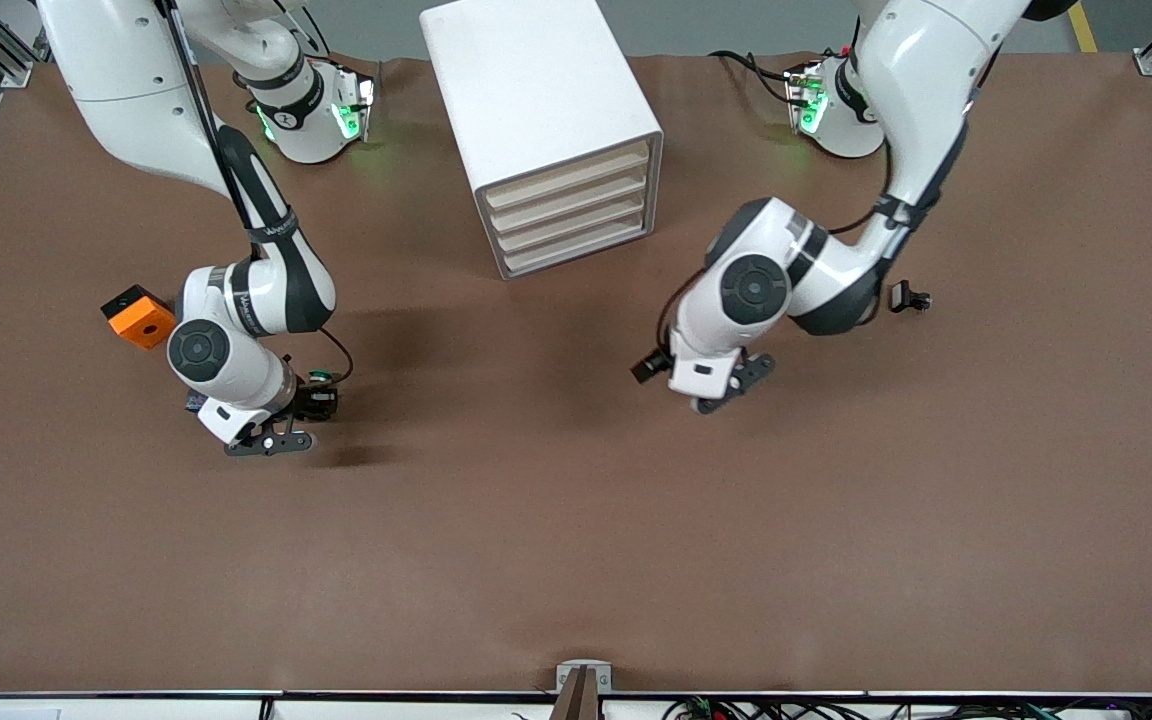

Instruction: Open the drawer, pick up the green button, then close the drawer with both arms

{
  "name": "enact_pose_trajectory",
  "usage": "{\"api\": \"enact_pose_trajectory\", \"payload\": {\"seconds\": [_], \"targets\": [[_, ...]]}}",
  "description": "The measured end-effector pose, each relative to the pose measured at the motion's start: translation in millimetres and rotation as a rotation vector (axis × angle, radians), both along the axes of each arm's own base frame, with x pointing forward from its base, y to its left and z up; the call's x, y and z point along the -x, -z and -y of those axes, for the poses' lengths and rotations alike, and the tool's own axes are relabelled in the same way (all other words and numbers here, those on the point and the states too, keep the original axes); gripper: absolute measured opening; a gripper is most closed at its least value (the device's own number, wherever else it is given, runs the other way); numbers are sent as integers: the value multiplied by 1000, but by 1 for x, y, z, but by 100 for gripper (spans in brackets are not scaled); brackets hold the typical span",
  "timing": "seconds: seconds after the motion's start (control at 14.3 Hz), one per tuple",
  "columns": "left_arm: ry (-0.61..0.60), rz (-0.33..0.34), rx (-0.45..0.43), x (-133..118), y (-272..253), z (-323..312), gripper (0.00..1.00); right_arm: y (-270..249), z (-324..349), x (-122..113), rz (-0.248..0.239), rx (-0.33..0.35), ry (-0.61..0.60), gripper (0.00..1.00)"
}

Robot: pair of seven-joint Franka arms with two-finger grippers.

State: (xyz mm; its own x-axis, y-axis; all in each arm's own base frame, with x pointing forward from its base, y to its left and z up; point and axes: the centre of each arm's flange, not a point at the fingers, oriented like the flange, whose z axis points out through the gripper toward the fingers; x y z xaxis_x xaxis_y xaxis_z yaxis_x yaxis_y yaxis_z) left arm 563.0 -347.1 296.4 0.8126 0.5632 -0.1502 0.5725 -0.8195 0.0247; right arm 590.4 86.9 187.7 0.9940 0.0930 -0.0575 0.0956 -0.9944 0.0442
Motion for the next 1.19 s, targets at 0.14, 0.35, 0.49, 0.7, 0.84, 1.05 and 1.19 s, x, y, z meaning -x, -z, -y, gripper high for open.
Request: {"api": "enact_pose_trajectory", "payload": {"seconds": [0.14, 0.35, 0.49, 0.7, 0.84, 1.05, 1.19], "targets": [[-26, 62, -45, -25, -15, -42, 100, 1, 0, 0, -1, 0, 0, 47], [-67, 127, -70, -52, -45, -99, 100, 1, 0, 0, -1, 0, 0, 74], [-35, 170, -72, -62, -70, -126, 100, 1, 0, 0, -4, 1, 0, 93], [50, 188, -98, -75, -104, -177, 100, -5, 0, 1, -25, 2, 2, 100], [86, 182, -114, -81, -120, -210, 100, -20, -1, 0, -38, 1, 4, 100], [147, 194, -138, -82, -153, -244, 100, -61, -1, 1, -56, -4, 24, 100], [209, 202, -164, -75, -183, -267, 100, -98, -1, 4, -63, -10, 40, 100]]}}
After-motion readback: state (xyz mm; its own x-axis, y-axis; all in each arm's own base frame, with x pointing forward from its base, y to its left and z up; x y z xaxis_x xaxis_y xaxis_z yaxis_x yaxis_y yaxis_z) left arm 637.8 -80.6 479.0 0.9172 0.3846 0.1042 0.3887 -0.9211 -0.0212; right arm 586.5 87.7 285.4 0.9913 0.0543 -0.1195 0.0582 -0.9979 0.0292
